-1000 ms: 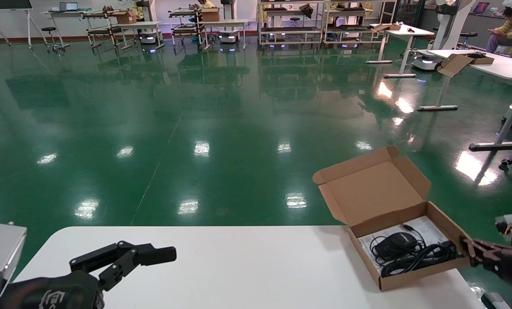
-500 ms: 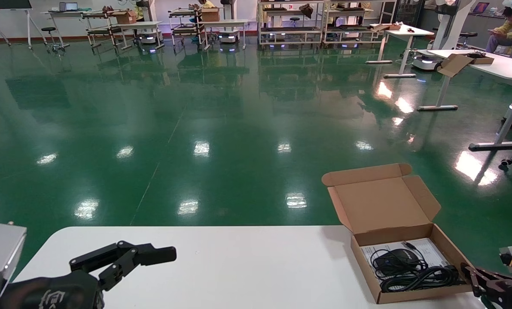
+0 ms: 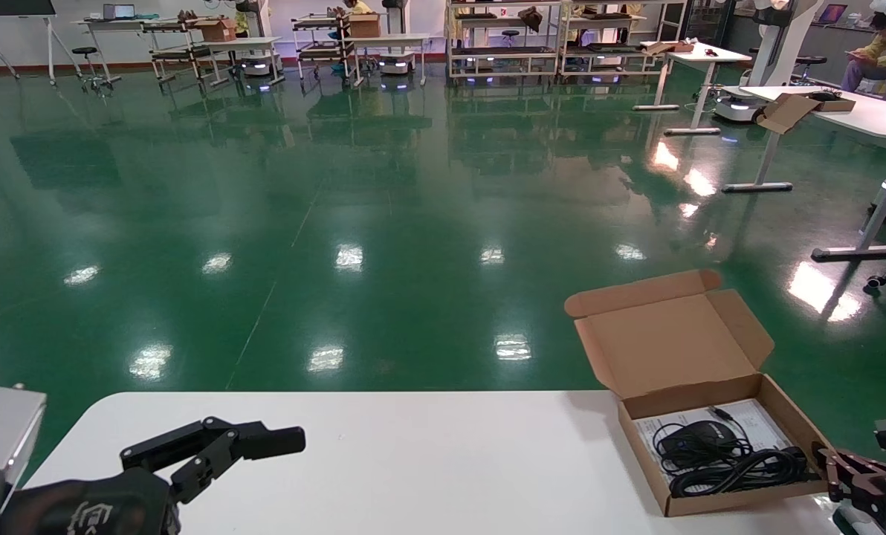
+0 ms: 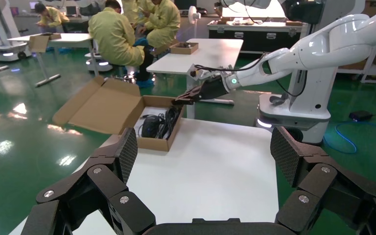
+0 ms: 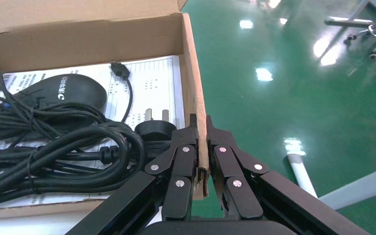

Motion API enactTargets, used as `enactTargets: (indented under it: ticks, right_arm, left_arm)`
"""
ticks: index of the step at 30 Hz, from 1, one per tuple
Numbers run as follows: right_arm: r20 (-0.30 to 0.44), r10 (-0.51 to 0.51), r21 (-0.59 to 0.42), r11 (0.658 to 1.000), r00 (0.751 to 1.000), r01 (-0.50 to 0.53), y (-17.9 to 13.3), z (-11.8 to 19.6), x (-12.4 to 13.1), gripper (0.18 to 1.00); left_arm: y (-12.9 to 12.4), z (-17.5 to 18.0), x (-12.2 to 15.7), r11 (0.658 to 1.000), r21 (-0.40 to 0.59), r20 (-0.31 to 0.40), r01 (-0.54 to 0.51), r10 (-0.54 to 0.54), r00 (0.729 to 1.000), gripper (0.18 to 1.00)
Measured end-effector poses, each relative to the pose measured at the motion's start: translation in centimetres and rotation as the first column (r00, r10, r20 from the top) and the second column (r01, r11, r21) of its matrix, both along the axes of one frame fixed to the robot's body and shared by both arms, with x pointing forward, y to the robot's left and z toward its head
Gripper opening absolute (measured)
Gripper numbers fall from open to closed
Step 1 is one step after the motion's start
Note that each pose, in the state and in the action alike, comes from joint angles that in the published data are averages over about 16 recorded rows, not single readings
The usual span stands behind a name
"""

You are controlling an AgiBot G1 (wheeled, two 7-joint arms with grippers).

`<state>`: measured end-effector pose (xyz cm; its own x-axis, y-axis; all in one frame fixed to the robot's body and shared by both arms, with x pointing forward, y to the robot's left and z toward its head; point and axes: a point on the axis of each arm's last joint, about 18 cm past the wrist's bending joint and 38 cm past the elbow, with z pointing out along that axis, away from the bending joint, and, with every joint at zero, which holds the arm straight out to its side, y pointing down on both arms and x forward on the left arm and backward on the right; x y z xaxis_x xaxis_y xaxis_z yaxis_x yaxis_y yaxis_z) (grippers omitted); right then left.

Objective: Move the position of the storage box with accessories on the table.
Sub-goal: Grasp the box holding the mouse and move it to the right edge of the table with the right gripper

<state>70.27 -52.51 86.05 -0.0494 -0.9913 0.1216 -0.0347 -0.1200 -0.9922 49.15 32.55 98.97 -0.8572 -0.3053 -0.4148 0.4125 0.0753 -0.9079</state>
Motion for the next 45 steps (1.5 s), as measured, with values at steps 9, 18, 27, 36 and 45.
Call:
enactTargets:
  ticks: [9, 18, 27, 36, 45]
  right_arm:
    - [0.018, 0.040, 0.006, 0.999, 0.999, -0.040, 0.7, -0.4, -0.2, 0.202]
    - [0.033, 0.080, 0.004, 0.997, 0.996, -0.080, 1.4, -0.6, -0.3, 0.202]
    - [0.042, 0.076, 0.002, 0.997, 0.996, -0.076, 1.1, -0.9, -0.6, 0.202]
    - [0.057, 0.051, 0.010, 0.999, 0.997, -0.051, 0.6, -1.0, -0.8, 0.202]
    - [0.064, 0.008, 0.016, 1.000, 0.998, -0.009, 0.0, -0.9, -0.7, 0.201]
  left_arm:
    - [0.0, 0.0, 0.0, 1.000, 0.000, 0.000, 0.000, 0.000, 1.000, 1.000]
    - [0.0, 0.0, 0.0, 1.000, 0.000, 0.000, 0.000, 0.000, 1.000, 1.000]
    - [0.0, 0.0, 0.0, 1.000, 0.000, 0.000, 0.000, 0.000, 1.000, 1.000]
    - [0.0, 0.0, 0.0, 1.000, 0.000, 0.000, 0.000, 0.000, 1.000, 1.000]
    - [0.0, 0.0, 0.0, 1.000, 0.000, 0.000, 0.000, 0.000, 1.000, 1.000]
